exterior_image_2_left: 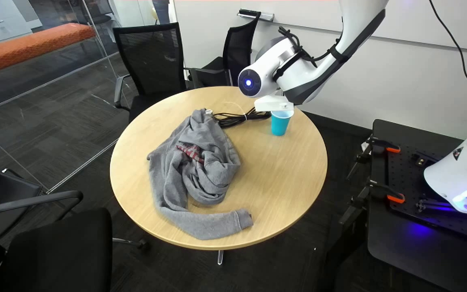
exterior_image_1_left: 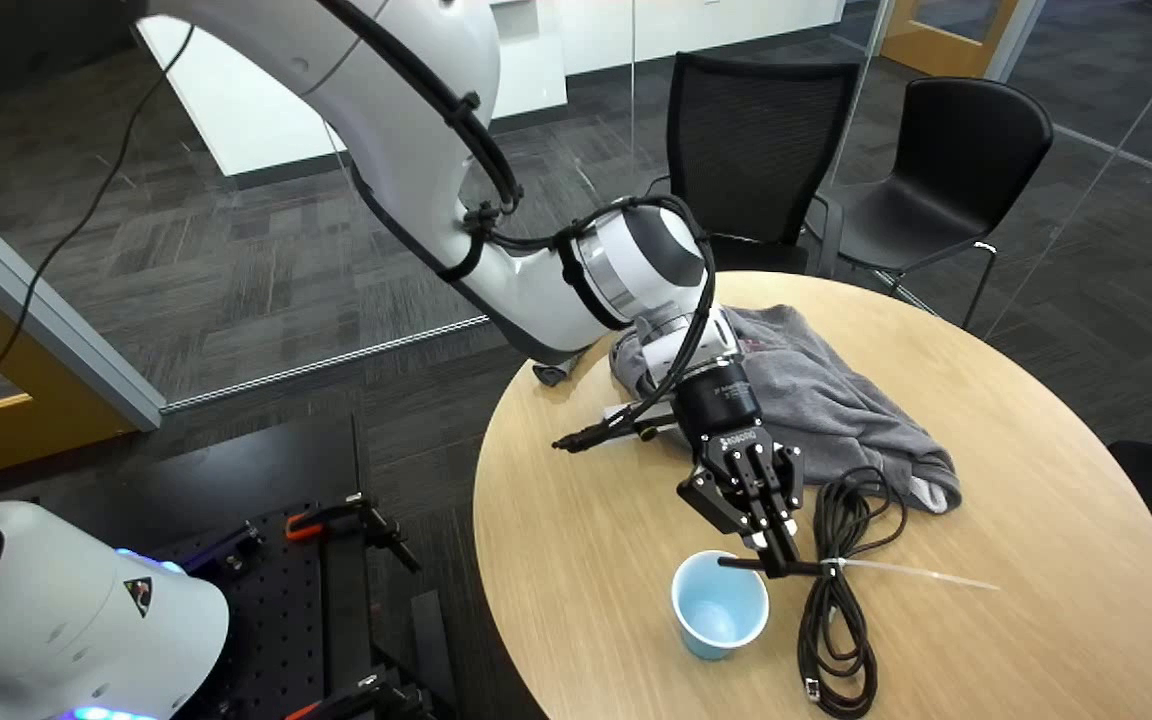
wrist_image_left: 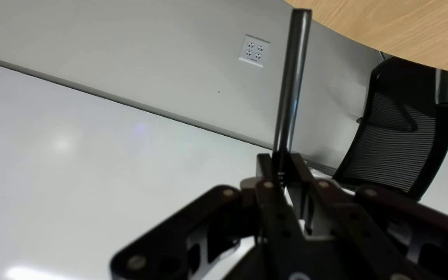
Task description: Put the pen inside the blue cup
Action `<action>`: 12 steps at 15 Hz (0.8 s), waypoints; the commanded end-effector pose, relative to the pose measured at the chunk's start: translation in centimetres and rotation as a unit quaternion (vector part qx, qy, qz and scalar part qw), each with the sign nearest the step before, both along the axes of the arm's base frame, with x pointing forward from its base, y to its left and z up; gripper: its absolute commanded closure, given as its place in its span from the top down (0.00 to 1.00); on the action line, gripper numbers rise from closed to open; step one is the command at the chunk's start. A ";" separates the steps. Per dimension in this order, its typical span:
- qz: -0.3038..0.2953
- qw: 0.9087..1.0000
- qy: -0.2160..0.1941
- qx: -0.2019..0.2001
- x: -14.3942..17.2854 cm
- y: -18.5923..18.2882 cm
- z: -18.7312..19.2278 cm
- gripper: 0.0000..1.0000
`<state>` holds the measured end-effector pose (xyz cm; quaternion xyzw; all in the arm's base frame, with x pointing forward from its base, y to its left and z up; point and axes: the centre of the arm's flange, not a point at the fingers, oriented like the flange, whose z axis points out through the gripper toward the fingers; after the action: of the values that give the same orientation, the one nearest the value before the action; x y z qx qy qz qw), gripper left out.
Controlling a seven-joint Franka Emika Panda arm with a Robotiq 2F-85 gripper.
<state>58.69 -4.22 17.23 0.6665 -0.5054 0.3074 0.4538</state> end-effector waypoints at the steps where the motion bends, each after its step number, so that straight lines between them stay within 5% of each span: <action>1: -0.016 0.999 -0.025 -0.028 0.9 0.1 -1.8 0.03; 12: -0.030 0.999 -0.022 -0.036 1.4 -0.2 -6.9 0.03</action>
<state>59.10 -4.41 11.34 0.6385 -0.5221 0.3218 0.4649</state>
